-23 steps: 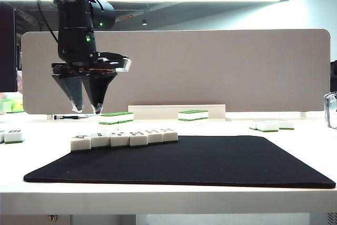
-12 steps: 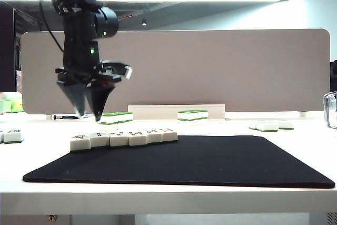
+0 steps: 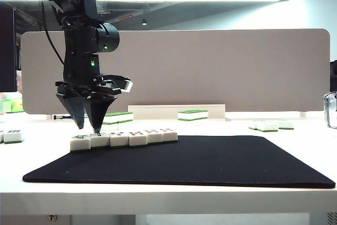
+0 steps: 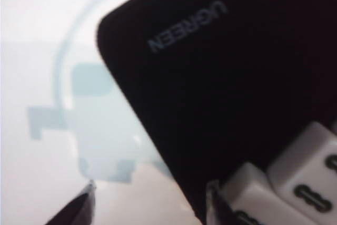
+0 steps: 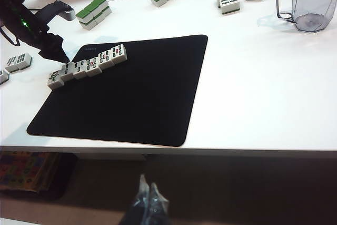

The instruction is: Align six mahjong tiles in a row on the table.

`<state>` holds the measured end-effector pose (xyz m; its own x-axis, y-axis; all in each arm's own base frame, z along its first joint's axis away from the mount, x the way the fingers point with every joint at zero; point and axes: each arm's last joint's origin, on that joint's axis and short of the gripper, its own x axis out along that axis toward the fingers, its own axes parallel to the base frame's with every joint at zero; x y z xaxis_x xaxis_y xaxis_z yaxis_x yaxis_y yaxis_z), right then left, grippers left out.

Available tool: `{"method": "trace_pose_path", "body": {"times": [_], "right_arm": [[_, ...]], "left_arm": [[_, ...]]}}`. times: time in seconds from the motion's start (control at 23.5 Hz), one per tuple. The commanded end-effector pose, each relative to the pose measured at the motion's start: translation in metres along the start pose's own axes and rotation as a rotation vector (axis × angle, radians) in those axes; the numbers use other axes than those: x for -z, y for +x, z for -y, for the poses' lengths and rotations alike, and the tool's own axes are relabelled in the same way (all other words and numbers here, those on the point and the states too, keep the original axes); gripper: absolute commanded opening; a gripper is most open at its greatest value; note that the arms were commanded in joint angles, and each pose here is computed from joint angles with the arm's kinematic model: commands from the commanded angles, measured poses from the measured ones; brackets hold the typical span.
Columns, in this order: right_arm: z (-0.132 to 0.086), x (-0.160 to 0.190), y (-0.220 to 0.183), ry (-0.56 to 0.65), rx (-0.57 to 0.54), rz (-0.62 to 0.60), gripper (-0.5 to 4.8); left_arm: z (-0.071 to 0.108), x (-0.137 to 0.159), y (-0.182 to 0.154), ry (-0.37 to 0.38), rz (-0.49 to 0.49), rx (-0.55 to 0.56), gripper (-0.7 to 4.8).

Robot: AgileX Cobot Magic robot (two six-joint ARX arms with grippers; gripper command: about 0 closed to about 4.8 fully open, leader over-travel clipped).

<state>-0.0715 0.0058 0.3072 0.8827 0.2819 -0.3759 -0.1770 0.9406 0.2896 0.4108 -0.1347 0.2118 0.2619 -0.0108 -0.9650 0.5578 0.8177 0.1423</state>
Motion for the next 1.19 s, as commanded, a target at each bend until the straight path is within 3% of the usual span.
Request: {"method": "trace_pose_path", "body": {"times": [0.04, 0.72, 0.81, 0.85, 0.98, 1.19], "right_arm": [[0.000, 0.001, -0.002, -0.009, -0.003, 0.021, -0.01], [0.000, 0.001, -0.002, -0.008, 0.022, 0.026, -0.01], [0.000, 0.001, -0.002, -0.009, 0.022, 0.026, -0.01], [0.000, 0.001, -0.002, -0.009, 0.022, 0.026, -0.01], [0.000, 0.001, -0.002, -0.008, 0.022, 0.026, -0.01], [0.000, 0.001, -0.002, -0.009, 0.022, 0.027, -0.01]], "left_arm": [[0.001, -0.001, -0.001, 0.004, 0.008, 0.012, 2.68], [0.002, 0.001, -0.001, 0.004, 0.002, 0.052, 2.68], [0.001, 0.000, -0.001, 0.024, 0.001, 0.020, 2.68], [-0.002, 0.001, -0.004, 0.031, -0.024, -0.087, 2.68], [-0.006, 0.003, -0.013, 0.018, -0.053, -0.226, 2.68], [-0.009, 0.008, -0.040, -0.034, 0.001, -0.216, 2.67]]}}
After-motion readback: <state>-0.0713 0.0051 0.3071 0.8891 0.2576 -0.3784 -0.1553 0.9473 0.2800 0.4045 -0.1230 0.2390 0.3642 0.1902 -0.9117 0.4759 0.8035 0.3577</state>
